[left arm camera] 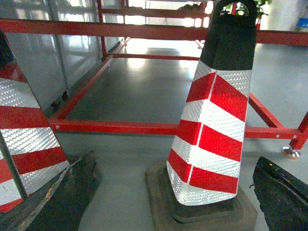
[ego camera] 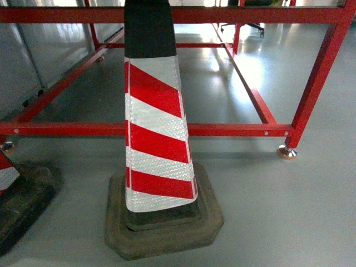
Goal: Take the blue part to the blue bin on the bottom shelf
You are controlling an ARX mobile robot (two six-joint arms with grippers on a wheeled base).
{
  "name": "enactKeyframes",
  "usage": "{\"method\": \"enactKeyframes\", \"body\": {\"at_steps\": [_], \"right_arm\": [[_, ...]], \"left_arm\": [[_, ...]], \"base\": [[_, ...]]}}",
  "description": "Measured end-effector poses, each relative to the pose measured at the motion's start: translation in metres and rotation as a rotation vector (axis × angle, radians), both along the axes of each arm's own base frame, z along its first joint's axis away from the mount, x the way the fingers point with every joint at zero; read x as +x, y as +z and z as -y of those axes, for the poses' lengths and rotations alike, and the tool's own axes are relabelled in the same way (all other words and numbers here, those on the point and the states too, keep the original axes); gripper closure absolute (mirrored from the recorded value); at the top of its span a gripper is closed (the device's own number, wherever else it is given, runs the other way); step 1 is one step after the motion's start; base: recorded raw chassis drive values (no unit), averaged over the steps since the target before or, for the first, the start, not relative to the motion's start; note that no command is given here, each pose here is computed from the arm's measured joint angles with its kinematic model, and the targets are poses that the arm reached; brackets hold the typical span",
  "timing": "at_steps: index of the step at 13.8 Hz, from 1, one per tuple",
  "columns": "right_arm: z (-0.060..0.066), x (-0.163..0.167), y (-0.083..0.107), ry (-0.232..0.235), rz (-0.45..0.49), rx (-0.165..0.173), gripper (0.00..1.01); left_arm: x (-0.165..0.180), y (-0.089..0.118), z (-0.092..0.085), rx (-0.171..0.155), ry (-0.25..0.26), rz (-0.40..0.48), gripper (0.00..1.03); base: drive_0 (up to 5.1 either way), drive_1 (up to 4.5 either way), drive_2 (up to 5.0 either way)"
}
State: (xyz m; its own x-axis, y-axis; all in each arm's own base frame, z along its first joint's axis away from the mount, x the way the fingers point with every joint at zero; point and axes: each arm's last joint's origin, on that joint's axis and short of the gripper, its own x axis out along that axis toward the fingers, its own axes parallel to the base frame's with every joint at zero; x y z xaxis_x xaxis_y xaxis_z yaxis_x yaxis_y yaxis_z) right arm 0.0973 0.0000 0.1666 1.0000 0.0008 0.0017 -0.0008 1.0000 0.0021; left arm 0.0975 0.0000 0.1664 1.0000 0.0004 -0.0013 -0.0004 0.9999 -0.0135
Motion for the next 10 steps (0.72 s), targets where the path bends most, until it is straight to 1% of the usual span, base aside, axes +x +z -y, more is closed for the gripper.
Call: {"method": "enactKeyframes", "body": {"at_steps": [10], "right_arm": [[0.0000, 0.0000, 0.0000, 0.000, 0.000, 0.000, 0.03]], "left_arm": [[0.0000, 0.0000, 0.0000, 0.000, 0.000, 0.000, 0.05]], "base": [[0.0, 0.00, 0.0]]}}
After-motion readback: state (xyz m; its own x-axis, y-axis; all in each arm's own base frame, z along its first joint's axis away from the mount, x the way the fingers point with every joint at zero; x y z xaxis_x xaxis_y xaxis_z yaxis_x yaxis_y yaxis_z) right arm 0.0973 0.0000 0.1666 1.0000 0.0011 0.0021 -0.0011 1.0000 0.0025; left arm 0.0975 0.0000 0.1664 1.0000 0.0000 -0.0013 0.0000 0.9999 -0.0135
